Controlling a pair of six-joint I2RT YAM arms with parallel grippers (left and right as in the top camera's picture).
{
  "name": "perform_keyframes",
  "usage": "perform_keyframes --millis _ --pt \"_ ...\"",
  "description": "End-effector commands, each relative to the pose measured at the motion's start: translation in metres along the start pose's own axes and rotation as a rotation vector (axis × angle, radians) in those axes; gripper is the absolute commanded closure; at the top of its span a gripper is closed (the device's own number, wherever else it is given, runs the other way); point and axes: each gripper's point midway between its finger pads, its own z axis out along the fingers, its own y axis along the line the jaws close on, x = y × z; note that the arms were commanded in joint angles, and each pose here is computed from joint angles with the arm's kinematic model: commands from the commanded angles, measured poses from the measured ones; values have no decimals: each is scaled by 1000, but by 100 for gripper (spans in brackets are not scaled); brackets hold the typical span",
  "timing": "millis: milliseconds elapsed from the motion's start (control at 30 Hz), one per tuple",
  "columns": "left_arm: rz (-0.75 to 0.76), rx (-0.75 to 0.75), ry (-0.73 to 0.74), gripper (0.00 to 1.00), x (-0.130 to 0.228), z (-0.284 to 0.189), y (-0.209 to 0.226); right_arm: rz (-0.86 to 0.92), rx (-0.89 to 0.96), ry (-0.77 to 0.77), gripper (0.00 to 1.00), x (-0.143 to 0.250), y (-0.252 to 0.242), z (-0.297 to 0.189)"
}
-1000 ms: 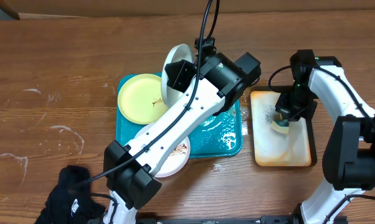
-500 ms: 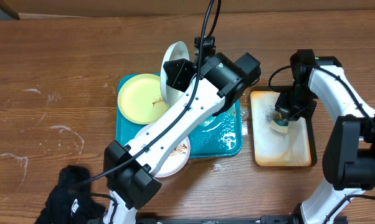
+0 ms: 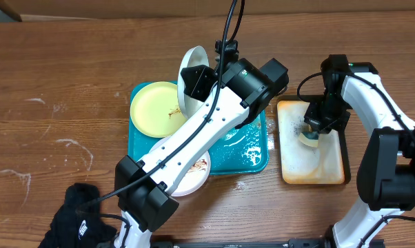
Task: Clean dirty plates on tray and stack at the side
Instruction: 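Lift the white plate off the teal tray with the left gripper, then carry the white plate left and set it on the table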
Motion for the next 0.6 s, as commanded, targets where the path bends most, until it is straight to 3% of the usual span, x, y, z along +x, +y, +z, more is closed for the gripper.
perform_keyframes --millis 0,100,367,567 --pt "-76 -23 -36 96 -8 -5 18 -10 -19 -13 96 1 3 -5" --pt "-91 15 -13 96 -4 -5 11 -10 -19 -13 96 1 3 -5" --pt "-235 450 284 95 24 -5 -60 -9 -19 -13 96 1 3 -5" --pt "-345 660 390 95 16 4 -82 -10 -22 -6 96 2 3 -5"
